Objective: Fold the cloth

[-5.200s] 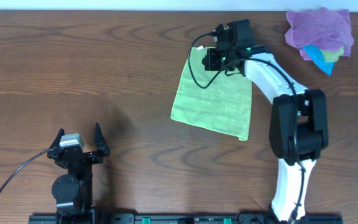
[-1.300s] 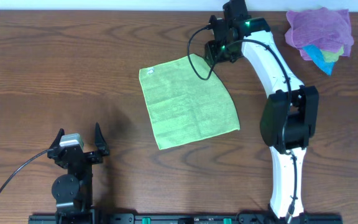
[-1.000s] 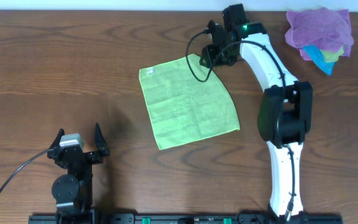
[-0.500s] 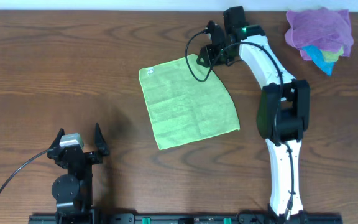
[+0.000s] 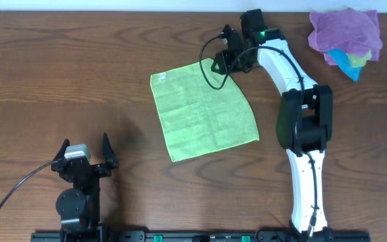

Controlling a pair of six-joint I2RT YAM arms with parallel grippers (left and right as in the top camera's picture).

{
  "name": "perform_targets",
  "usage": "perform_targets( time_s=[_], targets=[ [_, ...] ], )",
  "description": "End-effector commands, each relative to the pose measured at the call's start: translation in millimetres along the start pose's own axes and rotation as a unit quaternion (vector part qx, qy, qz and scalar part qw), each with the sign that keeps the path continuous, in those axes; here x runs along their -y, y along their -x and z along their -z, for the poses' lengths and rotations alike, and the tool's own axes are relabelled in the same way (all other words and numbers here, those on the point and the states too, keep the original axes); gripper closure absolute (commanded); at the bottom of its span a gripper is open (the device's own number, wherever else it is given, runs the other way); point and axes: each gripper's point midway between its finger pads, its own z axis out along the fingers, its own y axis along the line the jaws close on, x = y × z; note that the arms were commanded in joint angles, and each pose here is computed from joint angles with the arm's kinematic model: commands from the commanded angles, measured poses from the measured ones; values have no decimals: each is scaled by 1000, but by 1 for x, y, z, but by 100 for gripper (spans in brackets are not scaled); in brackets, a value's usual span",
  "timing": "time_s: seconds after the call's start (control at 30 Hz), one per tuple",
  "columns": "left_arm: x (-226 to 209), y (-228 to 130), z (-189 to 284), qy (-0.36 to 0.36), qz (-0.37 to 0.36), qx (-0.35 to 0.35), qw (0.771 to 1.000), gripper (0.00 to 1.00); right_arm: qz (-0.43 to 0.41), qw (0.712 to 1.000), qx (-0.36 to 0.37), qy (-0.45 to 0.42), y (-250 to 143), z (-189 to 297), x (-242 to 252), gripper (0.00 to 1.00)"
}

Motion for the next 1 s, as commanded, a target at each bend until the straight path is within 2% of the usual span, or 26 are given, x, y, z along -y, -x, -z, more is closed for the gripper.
perform_targets(
  time_s=[0.0, 0.23, 0.53, 0.7, 0.97],
  targets=[
    [-4, -18, 0, 11, -9, -31, 999, 5, -16, 999, -2, 32, -1, -6, -3, 49],
    [-4, -19, 0, 11, -9, -31, 999, 5, -28, 998, -10, 58, -6, -14, -7, 53],
    [-4, -18, 0, 11, -9, -31, 999, 5, -33, 994, -5, 108, -3, -12, -24, 76],
    [-4, -19, 0, 11, -9, -31, 999, 5, -41, 987, -6, 153, -3, -7, -39, 78],
    [-4, -19, 0, 11, -9, -31, 999, 5, -40, 989, 5, 142, 7, -2, -39, 80]
  ],
)
